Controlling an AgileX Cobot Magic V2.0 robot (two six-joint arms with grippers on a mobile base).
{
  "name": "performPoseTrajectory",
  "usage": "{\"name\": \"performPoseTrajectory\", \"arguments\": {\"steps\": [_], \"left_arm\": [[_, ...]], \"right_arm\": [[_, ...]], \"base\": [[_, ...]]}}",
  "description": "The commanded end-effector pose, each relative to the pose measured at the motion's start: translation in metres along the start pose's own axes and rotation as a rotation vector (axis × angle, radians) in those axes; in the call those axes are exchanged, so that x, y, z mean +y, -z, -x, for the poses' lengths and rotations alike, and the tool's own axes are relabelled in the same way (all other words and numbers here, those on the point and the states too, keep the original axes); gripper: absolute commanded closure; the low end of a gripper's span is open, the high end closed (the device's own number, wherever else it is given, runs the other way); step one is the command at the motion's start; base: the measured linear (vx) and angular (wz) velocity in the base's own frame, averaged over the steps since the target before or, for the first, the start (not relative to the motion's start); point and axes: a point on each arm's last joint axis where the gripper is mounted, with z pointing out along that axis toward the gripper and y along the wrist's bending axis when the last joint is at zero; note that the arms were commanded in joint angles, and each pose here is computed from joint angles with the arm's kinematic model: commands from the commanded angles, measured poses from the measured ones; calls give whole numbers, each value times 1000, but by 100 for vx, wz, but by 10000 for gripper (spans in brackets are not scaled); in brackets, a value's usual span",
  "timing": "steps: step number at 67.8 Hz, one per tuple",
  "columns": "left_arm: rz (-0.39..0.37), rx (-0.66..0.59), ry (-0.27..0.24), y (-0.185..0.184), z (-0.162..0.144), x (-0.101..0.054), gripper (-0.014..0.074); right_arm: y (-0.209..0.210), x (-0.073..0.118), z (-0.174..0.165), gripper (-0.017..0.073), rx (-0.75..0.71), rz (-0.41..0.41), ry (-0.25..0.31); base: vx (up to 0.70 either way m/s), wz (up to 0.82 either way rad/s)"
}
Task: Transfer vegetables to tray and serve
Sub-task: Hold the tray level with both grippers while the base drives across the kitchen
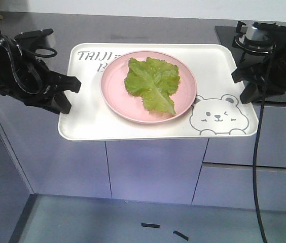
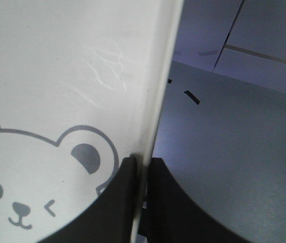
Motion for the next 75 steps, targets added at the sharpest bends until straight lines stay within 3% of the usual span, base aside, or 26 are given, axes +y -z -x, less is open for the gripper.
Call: {"name": "performPoseTrajectory", "arguments": {"steps": [1,75], "left_arm": [[-208,-134,-28,28,4,-38,599],[-208,-134,-28,28,4,-38,599]], "right_arm": [[30,36,7,565,-136,180,24],[30,36,7,565,-137,180,24]], "base": [[10,4],[10,8]]}}
